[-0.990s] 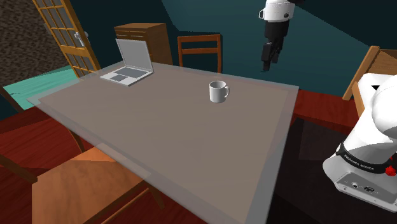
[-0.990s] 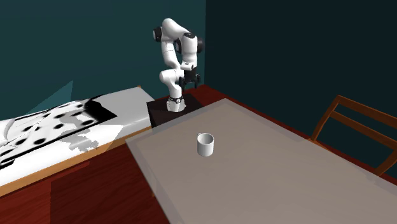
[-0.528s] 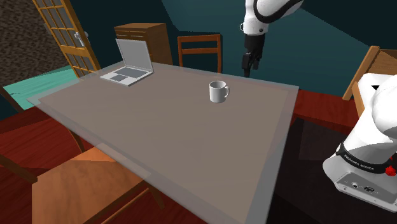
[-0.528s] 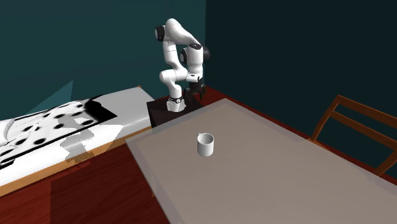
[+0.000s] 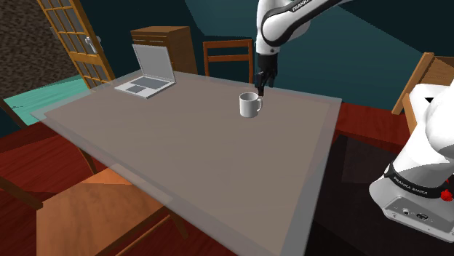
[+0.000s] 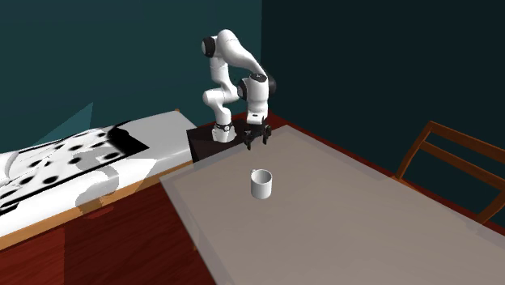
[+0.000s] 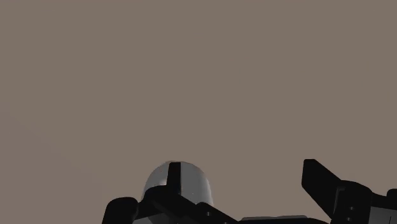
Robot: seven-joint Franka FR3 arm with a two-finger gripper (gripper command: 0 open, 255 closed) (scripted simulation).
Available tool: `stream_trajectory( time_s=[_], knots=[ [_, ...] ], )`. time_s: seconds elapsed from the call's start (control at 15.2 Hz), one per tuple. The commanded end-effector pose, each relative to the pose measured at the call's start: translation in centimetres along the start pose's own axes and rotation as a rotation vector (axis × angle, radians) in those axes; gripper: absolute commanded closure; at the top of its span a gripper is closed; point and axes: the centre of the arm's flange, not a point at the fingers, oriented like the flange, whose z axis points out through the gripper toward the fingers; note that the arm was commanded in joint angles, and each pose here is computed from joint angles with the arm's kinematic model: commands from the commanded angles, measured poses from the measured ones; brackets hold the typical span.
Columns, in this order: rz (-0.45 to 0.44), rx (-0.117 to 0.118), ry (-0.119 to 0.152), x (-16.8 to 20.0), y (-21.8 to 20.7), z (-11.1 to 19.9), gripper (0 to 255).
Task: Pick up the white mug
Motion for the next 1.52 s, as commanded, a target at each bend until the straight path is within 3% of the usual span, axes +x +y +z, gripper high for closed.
stream_trajectory(
  time_s=[0.0, 0.59, 1.19, 1.25, 1.45],
  knots=[
    [-0.004, 0.0, 0.005, 2.1, 0.2, 1.2, 0],
    [-0.02, 0.001, 0.022, 11.7, 0.7, 6.6, 0],
    [-0.02, 0.001, 0.022, 11.7, 0.7, 10.6, 0],
    [-0.02, 0.001, 0.022, 11.7, 0.6, 10.6, 255],
    [-0.02, 0.001, 0.022, 11.7, 0.6, 10.6, 255]
  ],
)
